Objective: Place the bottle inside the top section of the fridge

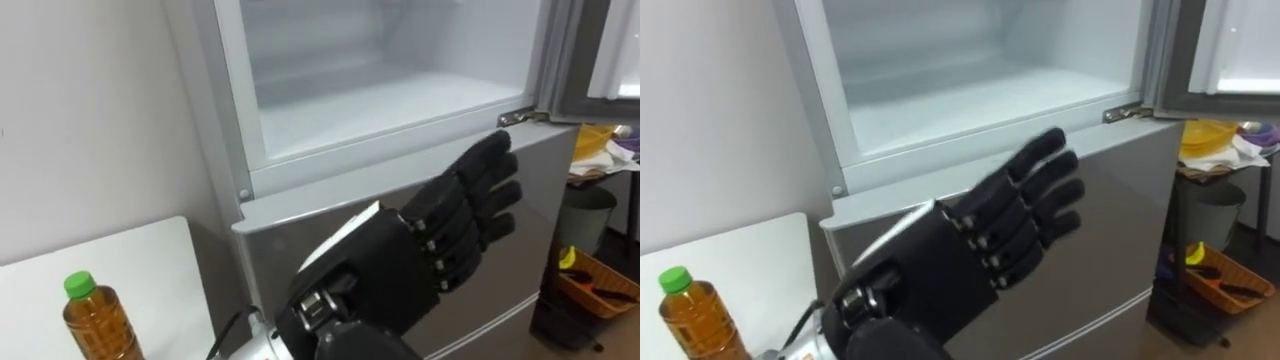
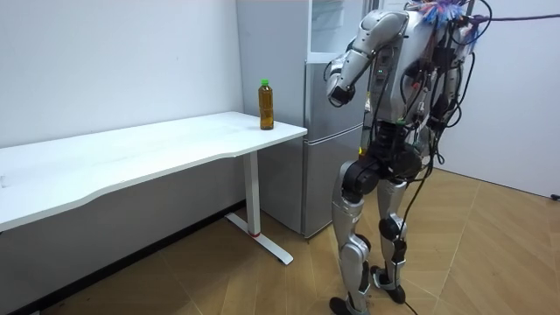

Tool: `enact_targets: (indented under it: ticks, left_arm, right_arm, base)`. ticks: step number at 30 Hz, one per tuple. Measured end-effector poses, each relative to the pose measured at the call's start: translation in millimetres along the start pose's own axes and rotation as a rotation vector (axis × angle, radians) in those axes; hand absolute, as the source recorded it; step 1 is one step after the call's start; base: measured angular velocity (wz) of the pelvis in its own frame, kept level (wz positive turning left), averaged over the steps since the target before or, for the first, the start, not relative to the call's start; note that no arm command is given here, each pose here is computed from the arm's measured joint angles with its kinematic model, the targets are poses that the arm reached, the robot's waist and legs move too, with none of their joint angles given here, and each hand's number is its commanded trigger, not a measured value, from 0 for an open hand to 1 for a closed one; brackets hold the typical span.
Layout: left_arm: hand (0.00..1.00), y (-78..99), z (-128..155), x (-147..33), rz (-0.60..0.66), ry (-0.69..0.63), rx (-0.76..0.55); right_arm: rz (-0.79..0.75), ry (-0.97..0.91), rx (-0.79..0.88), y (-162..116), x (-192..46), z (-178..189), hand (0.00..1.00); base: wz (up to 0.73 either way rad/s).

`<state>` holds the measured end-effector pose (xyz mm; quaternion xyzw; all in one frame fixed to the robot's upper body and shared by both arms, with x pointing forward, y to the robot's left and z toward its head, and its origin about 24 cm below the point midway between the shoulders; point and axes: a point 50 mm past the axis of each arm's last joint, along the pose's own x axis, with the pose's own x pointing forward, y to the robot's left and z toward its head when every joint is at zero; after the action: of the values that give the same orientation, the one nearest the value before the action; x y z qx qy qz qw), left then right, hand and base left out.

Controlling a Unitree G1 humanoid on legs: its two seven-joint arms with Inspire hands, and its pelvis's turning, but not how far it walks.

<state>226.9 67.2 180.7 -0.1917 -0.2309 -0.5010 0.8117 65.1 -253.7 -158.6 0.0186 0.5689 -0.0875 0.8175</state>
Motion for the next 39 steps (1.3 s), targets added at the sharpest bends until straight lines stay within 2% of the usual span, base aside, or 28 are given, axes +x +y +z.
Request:
enact_targets:
  ticks: [3, 6, 9, 12, 17, 20, 21, 25, 30, 32, 33, 36, 39]
  left_arm:
    - [0.0, 8.8, 15, -9.8, 0.094, -0.067, 0.065]
    - [0.0, 23.2, 36, -27.3, 0.243, -0.13, 0.143]
    - [0.0, 37.3, 57, -52.6, 0.428, -0.206, 0.239]
    - [0.0, 40.5, 70, -71.6, 0.535, -0.25, 0.305]
    - [0.0, 44.8, 90, -117.5, 0.823, -0.308, 0.414]
    - [0.0, 46.2, 102, -137.6, 0.981, -0.342, 0.485]
    - [0.0, 46.1, 105, -141.3, 1.007, -0.353, 0.497]
    - [0.0, 42.1, 111, -175.4, 1.199, -0.368, 0.555]
    - [0.0, 44.0, 98, -221.4, 1.465, -0.264, 0.56]
    - [0.0, 44.9, 81, -251.1, 1.617, -0.172, 0.517]
    - [0.0, 43.9, 76, -260.1, 1.659, -0.141, 0.503]
    - [0.0, 32.8, 39, -305.6, 1.889, 0.018, 0.392]
    - [0.0, 20.3, 8, -331.5, 1.995, 0.17, 0.291]
  right_arm:
    - [-0.012, -0.001, 0.033, -1, -2, -7, 0.0]
    - [-0.03, 0.006, 0.071, -4, -5, -18, 0.0]
    - [-0.051, 0.013, 0.138, -3, -7, -30, 0.0]
    - [-0.052, 0.009, 0.157, -3, -9, -34, 0.0]
    - [-0.079, 0.021, 0.211, -8, -14, -48, 0.0]
    - [-0.091, 0.025, 0.249, -8, -16, -54, 0.0]
    - [-0.095, 0.023, 0.257, -9, -16, -55, 0.0]
    - [-0.115, 0.021, 0.291, -12, -21, -65, 0.0]
    - [-0.132, 0.023, 0.32, -15, -24, -70, 0.0]
    - [-0.134, 0.028, 0.325, -15, -25, -71, 0.0]
    - [-0.133, 0.03, 0.328, -15, -25, -71, 0.0]
    - [-0.132, 0.037, 0.351, -14, -26, -73, 0.0]
    - [-0.119, 0.037, 0.353, -12, -25, -72, 0.0]
  base:
    - [0.0]
    - [0.09]
    - [0.06]
    - [0.07]
    - [0.08]
    - [0.15]
    - [0.05]
    - [0.06]
    - [0.07]
    - [0.07]
    - [0.06]
    - [0.02]
    - [0.02]
